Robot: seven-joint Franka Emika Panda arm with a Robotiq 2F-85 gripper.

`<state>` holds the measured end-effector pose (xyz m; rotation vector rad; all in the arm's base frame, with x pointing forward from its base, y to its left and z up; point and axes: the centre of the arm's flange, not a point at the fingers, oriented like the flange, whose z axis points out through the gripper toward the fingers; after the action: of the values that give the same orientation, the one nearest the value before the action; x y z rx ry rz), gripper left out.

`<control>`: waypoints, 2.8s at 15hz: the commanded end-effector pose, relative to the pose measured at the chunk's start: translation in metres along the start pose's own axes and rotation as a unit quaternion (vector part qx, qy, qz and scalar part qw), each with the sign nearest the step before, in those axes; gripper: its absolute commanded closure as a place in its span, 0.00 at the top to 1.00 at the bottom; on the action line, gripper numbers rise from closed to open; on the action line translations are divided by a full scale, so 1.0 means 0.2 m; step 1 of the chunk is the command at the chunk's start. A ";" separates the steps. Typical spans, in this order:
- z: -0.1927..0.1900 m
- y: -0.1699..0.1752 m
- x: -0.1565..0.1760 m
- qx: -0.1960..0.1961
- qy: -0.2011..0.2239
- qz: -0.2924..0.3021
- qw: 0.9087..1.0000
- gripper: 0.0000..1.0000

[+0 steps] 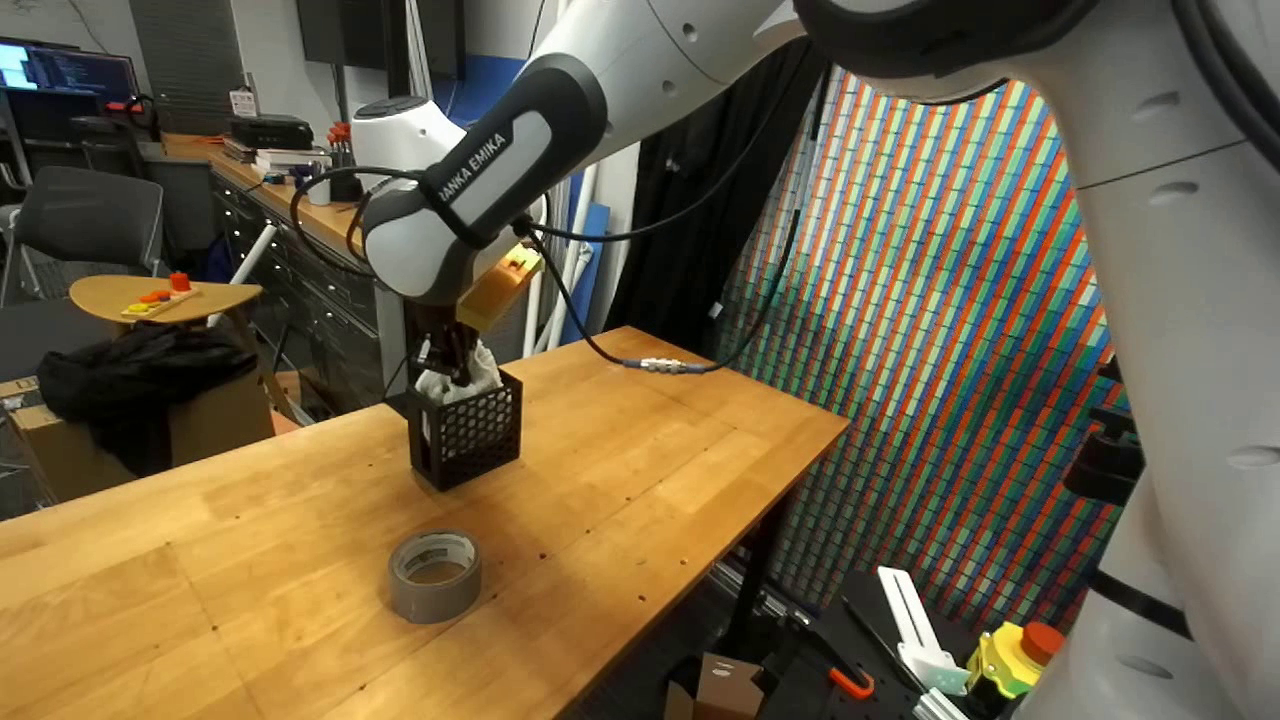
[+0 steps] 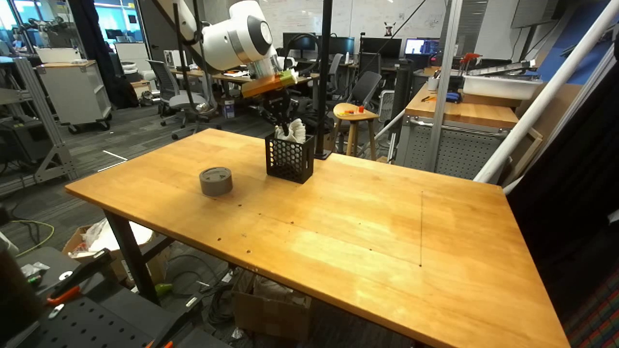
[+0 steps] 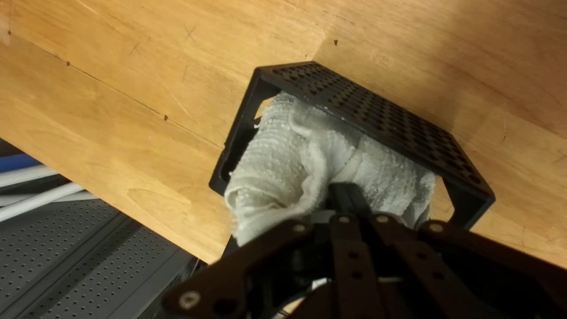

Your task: Put the towel inside the black box

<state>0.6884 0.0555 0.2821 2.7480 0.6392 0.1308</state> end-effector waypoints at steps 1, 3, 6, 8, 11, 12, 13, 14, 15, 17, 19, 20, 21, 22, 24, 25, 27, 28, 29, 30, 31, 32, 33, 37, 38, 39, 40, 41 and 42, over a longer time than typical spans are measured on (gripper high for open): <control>0.05 0.01 0.11 0.019 -0.003 0.005 1.000 0.03; 0.08 0.00 0.11 0.024 -0.010 0.004 1.000 0.03; 0.13 -0.01 0.12 0.036 -0.019 0.004 0.999 0.03; 0.18 -0.03 0.13 0.046 -0.027 0.000 0.999 0.03; 0.26 -0.07 0.14 0.073 -0.033 -0.005 0.997 0.03; 0.29 -0.09 0.14 0.085 -0.032 -0.006 0.996 0.03; 0.33 -0.10 0.14 0.103 -0.031 -0.006 0.994 0.03; 0.35 -0.12 0.14 0.119 -0.027 -0.004 0.992 0.03; 0.38 -0.14 0.13 0.140 -0.023 0.000 0.990 0.03; 0.42 -0.15 0.12 0.167 -0.020 0.006 0.986 0.03; 0.44 -0.17 0.11 0.189 -0.018 0.012 0.982 0.03; 0.44 -0.16 0.10 0.195 -0.016 0.015 0.981 0.03; 0.43 -0.16 0.08 0.199 -0.015 0.020 0.980 0.03; 0.41 -0.15 0.06 0.201 -0.012 0.024 0.979 0.03; 0.34 -0.14 0.02 0.195 -0.007 0.030 0.980 0.03; 0.31 -0.14 0.01 0.190 -0.006 0.030 0.981 0.03; 0.21 -0.14 -0.02 0.173 -0.002 0.026 0.985 0.03; 0.15 -0.14 -0.03 0.166 0.000 0.026 0.986 0.03; 0.10 -0.14 -0.05 0.163 0.003 0.026 0.986 0.03; 0.05 -0.14 -0.06 0.159 0.006 0.026 0.987 0.03; -0.01 -0.15 -0.08 0.156 0.011 0.027 0.987 0.03; -0.06 -0.15 -0.10 0.152 0.019 0.030 0.988 0.03; -0.11 -0.15 -0.13 0.150 0.030 0.034 0.988 0.03; -0.27 -0.18 -0.29 0.139 0.060 0.066 0.986 0.03; -0.31 -0.19 -0.34 0.137 0.068 0.074 0.986 0.04; -0.34 -0.20 -0.38 0.134 0.076 0.081 0.985 0.10; -0.37 -0.21 -0.43 0.131 0.090 0.088 0.983 0.30; -0.26 -0.16 -0.24 0.139 0.065 0.069 0.986 0.08; -0.28 -0.17 -0.28 0.136 0.071 0.073 0.985 0.16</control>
<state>0.6142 0.0756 0.3237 3.0709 0.5234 0.2974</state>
